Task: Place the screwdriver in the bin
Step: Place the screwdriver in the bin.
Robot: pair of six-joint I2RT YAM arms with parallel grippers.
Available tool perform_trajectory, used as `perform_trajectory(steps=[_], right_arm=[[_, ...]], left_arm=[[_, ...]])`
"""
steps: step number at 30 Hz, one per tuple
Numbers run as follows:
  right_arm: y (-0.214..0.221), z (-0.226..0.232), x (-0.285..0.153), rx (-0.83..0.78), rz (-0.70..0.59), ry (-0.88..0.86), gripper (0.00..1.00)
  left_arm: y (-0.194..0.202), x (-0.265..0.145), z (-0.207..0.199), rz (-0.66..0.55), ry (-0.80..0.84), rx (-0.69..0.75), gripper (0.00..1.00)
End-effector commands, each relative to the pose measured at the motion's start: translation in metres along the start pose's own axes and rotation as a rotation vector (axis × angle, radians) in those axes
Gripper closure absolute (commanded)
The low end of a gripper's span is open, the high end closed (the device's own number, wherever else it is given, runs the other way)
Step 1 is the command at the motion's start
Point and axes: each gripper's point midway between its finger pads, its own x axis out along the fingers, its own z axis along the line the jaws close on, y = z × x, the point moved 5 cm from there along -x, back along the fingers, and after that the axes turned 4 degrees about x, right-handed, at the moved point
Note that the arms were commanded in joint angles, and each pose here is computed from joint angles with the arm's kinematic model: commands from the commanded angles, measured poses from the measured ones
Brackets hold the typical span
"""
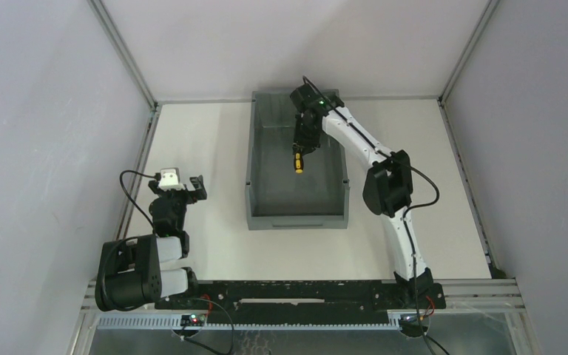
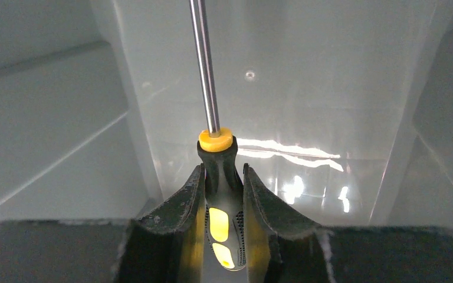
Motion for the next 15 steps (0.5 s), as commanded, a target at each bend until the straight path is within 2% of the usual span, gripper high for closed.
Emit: perform_trajectory(steps=[1,15], right_arm=[[-0.004,0.003,0.016,-0.04,-0.04,0.015,1.0],[0.006,-0.006,0.072,-0.011,0.012,0.062,1.0]], left_arm=[[-0.026,0.01,0.002,-0.092,-0.006,0.0,0.0],[-0.026,0.01,0.001,-0.094,-0.006,0.0,0.0]])
